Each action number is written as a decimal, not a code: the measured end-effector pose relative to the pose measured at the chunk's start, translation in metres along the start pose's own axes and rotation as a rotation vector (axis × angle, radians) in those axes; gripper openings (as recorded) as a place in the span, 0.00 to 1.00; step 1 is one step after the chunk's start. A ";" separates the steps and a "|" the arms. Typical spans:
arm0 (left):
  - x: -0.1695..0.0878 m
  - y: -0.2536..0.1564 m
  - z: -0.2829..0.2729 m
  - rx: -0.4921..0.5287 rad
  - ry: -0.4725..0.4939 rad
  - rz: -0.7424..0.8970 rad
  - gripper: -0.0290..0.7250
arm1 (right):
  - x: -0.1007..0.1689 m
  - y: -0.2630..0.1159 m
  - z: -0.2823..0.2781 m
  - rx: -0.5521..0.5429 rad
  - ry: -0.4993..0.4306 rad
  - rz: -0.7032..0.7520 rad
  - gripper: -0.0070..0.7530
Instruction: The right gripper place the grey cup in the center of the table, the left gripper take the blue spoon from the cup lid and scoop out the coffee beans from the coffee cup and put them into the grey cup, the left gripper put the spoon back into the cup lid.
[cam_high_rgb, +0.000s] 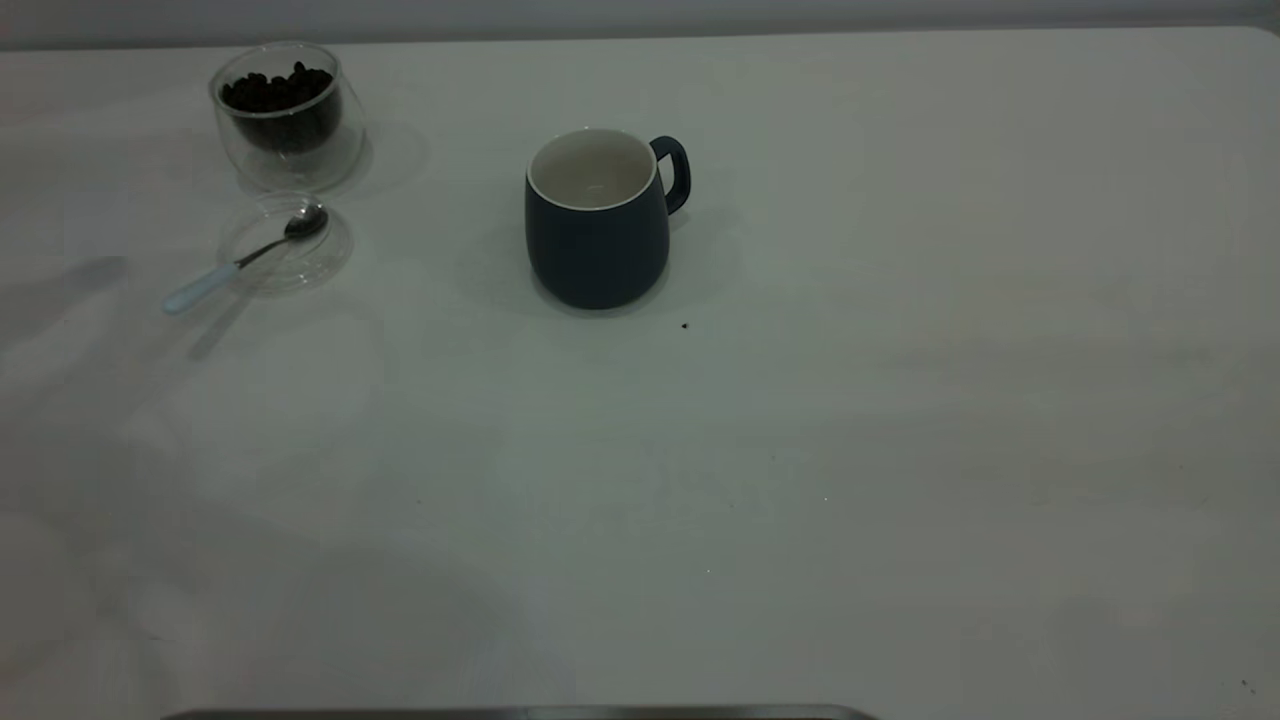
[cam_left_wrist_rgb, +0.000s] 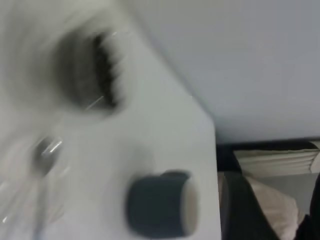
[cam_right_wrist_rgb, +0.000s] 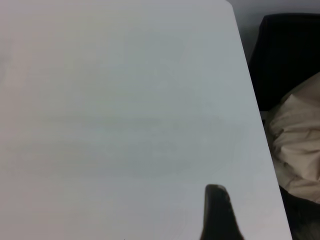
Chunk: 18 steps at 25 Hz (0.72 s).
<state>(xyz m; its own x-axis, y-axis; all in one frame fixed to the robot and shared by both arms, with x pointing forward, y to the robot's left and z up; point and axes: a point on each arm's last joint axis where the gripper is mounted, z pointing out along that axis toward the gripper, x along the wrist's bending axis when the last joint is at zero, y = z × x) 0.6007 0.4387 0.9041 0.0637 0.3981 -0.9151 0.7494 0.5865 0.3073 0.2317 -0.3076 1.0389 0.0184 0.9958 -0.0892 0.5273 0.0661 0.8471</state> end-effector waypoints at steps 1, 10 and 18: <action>-0.024 0.006 -0.007 -0.011 -0.005 0.055 0.58 | 0.000 0.000 0.000 0.000 0.000 0.000 0.61; -0.205 -0.033 -0.031 0.130 0.355 0.508 0.58 | 0.000 0.000 0.000 0.000 0.000 0.000 0.61; -0.261 -0.108 -0.050 0.345 0.877 0.559 0.58 | 0.000 0.000 0.000 0.000 0.000 0.000 0.61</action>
<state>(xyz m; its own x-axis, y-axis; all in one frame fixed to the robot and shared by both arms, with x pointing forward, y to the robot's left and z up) 0.4698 0.3067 1.1224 0.0639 0.9903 -0.1234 0.9136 -0.0083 0.4066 0.2317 -0.3076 1.0389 0.0184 0.9958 -0.0892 0.5273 0.0661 0.8471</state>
